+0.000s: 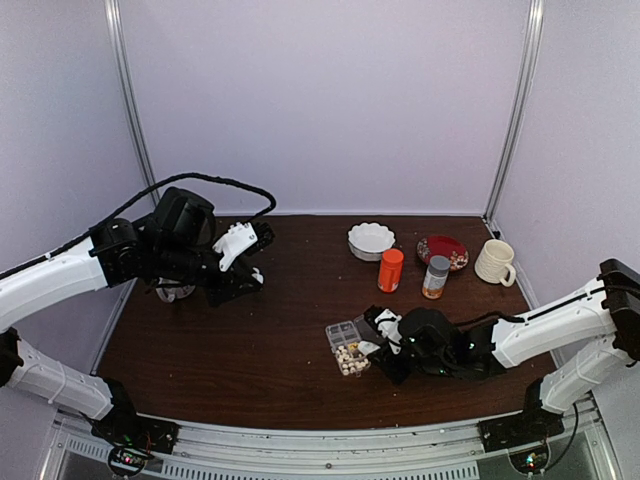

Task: Sort the pills into containers
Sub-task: Pour the pill into the compartment of the pill container.

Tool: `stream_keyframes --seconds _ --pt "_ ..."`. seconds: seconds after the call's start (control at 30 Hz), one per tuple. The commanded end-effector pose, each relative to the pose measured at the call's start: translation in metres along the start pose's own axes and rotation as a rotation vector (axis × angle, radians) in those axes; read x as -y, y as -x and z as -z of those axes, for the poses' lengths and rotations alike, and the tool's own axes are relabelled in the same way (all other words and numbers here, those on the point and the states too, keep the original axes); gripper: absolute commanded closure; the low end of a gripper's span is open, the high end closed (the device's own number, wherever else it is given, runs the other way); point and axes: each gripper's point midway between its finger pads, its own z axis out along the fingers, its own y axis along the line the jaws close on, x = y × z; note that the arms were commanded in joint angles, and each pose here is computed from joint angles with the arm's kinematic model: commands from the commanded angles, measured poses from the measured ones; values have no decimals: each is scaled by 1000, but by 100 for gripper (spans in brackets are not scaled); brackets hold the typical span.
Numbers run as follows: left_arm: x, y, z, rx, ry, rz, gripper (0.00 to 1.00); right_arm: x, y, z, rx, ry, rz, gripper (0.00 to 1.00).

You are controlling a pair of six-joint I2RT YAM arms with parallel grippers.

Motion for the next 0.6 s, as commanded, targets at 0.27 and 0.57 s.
stream_keyframes --seconds 0.27,0.57 --pt "-4 13 6 39 4 -10 100 -1 1 0 -8 -7 5 100" --pt "-4 14 6 41 3 -10 100 -11 4 2 10 43 -1 100"
